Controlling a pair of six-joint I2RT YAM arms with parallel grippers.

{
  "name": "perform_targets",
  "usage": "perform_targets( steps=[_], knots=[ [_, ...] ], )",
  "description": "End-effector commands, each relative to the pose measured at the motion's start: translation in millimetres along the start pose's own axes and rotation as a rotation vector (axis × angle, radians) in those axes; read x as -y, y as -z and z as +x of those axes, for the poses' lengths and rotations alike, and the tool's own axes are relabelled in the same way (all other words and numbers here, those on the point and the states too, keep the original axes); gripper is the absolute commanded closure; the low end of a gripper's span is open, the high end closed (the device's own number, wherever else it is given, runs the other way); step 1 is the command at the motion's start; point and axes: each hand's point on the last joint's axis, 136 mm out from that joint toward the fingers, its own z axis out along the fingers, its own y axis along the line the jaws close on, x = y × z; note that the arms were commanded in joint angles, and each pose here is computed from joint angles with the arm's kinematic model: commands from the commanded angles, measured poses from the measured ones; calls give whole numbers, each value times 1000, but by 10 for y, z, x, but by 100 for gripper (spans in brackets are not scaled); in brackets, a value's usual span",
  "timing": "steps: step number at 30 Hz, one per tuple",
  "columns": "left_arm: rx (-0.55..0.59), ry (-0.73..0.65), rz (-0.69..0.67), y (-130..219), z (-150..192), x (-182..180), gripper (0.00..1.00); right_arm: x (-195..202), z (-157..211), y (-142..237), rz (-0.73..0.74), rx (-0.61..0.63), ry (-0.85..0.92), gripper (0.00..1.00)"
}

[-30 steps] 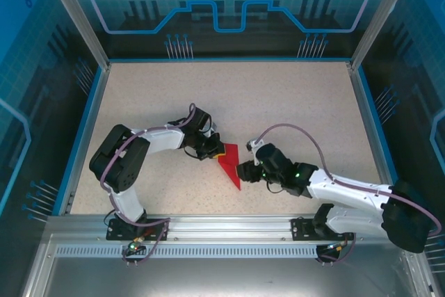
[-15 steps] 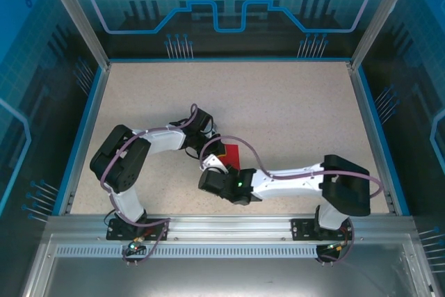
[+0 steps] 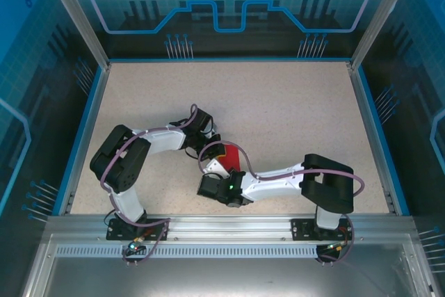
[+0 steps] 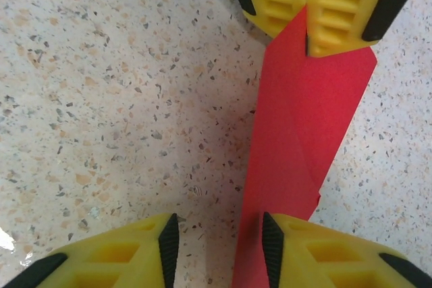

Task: Fold a paper plane with a square sheet of paper (pick it up from the middle)
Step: Fold the wing for the fifth time at the center of the table.

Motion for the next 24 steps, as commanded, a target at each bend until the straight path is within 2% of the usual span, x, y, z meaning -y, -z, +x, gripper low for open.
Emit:
perform_targets(
  steps=[1,11,24],
  knots=[
    [4,-8,-4,63,5,75,100,50,-84,21,34,15,-27,65],
    [-2,-15,-7,57,3,85,100,105,-57,-46,55,-1,-36,82],
    [-6,-19,-15,72,-9,94,100,132,-20,-65,47,-1,-67,95]
  ],
)
